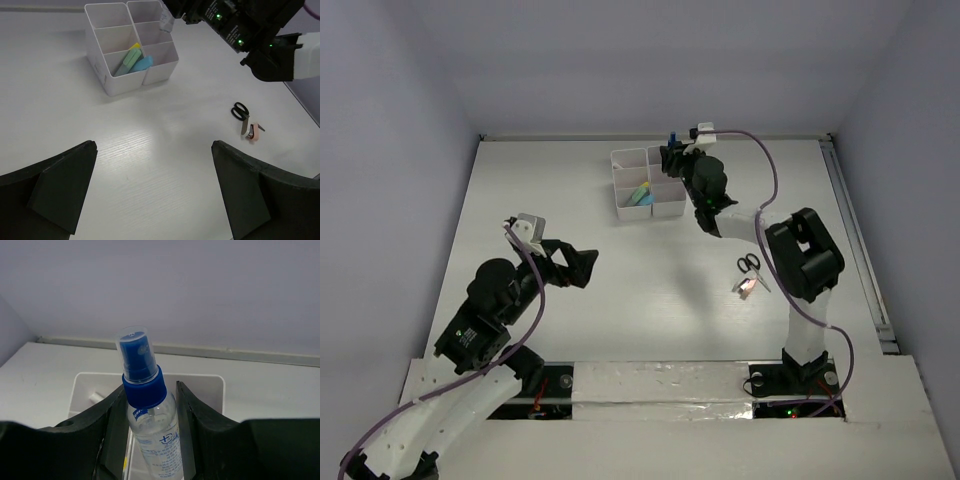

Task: Sort the stationery into containers
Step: Place the stationery in the storage box.

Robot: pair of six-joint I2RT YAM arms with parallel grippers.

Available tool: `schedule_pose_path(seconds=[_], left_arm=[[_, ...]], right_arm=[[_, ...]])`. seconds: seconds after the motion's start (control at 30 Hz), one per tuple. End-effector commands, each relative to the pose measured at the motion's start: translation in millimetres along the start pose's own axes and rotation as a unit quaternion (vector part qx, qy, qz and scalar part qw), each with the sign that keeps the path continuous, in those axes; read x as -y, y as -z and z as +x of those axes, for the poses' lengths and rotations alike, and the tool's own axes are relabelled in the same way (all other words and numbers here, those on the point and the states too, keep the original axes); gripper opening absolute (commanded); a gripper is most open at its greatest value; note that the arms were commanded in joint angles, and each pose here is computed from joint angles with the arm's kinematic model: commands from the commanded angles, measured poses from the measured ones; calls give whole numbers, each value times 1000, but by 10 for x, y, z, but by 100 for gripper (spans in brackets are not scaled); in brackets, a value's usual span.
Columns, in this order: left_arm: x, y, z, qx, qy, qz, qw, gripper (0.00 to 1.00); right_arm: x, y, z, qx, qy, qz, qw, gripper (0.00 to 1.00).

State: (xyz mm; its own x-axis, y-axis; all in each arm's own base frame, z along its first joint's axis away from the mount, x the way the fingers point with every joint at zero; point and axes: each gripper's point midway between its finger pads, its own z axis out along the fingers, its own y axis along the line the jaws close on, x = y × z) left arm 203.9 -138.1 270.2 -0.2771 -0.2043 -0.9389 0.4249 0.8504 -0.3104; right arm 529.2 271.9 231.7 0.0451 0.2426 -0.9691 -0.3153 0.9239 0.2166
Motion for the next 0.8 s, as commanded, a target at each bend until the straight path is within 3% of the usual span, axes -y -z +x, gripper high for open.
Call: schedule_pose_path(seconds=[0.0,0.23,0.47,0.6,0.77], left_arm=[[69,-37,-164,29,-13,17,999,99],[64,-62,-142,23,-17,18,999,99],[30,-94,-139,21,-18,13,1000,99],[0,-99,-146,22,-18,7,1000,99],[29,-108,-127,17,-18,17,1000,99]], right_arm=[[-103,-184,-559,106,-54,-20,993,0],[-8,-249,-269,96,-63,-13,993,0],[60,-267,-11,84,-59,-4,995,7],[91,-243,128,78,-66,-2,995,22],[106,-213,179,76,-67,-2,995,25]])
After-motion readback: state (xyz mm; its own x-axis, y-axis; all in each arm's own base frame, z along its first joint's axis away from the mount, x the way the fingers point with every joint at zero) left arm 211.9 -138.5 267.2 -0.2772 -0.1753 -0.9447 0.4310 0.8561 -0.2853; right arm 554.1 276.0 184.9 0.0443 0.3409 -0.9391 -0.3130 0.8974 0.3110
